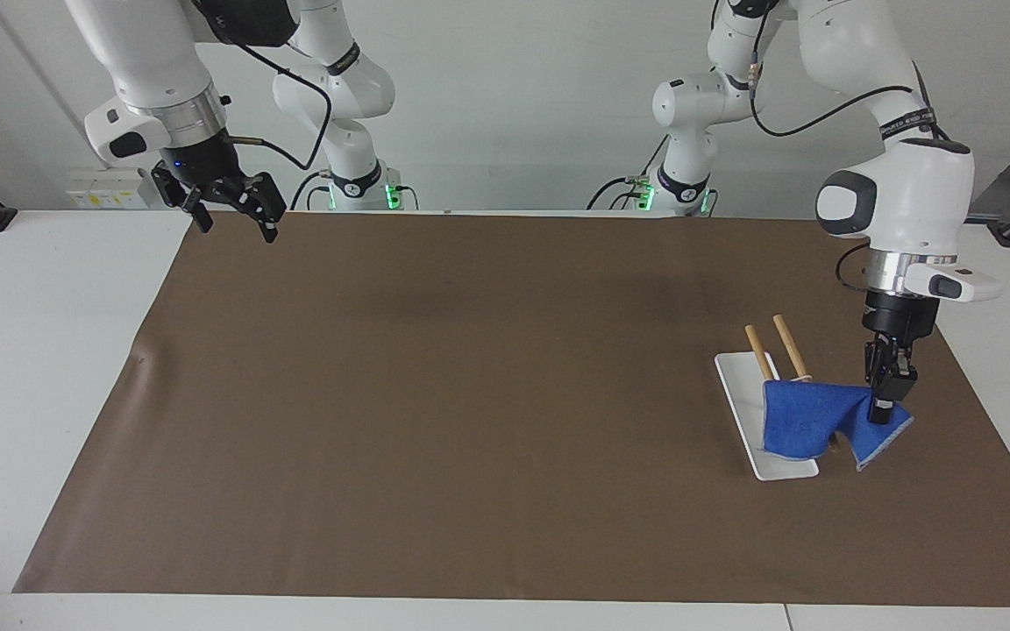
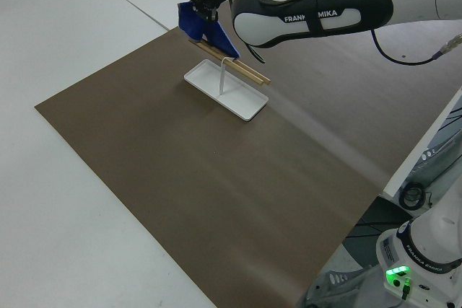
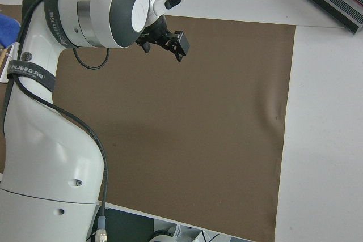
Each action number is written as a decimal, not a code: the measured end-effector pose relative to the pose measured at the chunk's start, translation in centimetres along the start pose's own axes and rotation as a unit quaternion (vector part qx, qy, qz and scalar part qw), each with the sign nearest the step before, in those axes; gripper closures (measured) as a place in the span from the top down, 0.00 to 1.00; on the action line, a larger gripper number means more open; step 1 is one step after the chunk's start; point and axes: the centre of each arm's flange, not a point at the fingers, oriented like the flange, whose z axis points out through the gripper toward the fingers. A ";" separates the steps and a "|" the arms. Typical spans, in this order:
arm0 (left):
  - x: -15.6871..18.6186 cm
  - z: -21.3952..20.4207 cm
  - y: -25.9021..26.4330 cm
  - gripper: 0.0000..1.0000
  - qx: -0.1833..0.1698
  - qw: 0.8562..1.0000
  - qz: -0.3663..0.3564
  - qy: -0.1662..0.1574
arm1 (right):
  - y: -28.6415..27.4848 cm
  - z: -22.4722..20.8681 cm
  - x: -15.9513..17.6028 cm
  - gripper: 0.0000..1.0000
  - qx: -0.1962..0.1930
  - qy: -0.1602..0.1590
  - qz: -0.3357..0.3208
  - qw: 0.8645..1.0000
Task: Right arm passes towel to left arm to hang
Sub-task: 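Carry the towel over the dowel rack with the left gripper while the right gripper retracts, then lower the towel over the dowels and open the left gripper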
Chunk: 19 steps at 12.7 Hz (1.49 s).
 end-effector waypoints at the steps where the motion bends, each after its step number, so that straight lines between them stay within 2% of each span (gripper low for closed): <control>1: 0.1 0.0 -0.1 0.02 0.002 1.000 0.000 0.000 | 0.0 0.0 0.0 1.00 0.001 0.000 0.000 1.000; 5: 0.7 0.7 -1.5 0.02 0.033 0.999 -0.006 -0.011 | 1.1 -0.3 -0.1 1.00 0.004 -0.011 0.010 1.000; 10: 1.2 1.5 -4.8 0.02 0.097 0.995 -0.017 -0.034 | 3.6 -0.8 0.1 1.00 0.022 -0.014 0.036 0.999; 14: 0.8 0.9 -5.5 0.03 0.139 0.988 -0.018 -0.059 | 3.8 -0.7 0.0 1.00 0.013 -0.015 0.019 1.000; 15: 0.7 0.8 -5.6 0.10 0.145 0.987 -0.017 -0.064 | 3.9 -0.7 0.1 1.00 0.007 -0.014 0.007 1.000; 18: 0.8 0.6 -6.4 0.48 0.162 0.984 -0.016 -0.071 | 3.9 -0.7 0.1 1.00 0.002 -0.013 -0.001 1.000; 19: 1.0 0.6 -7.1 0.57 0.166 0.983 -0.016 -0.071 | 3.9 -0.7 0.1 1.00 0.002 -0.013 -0.001 1.000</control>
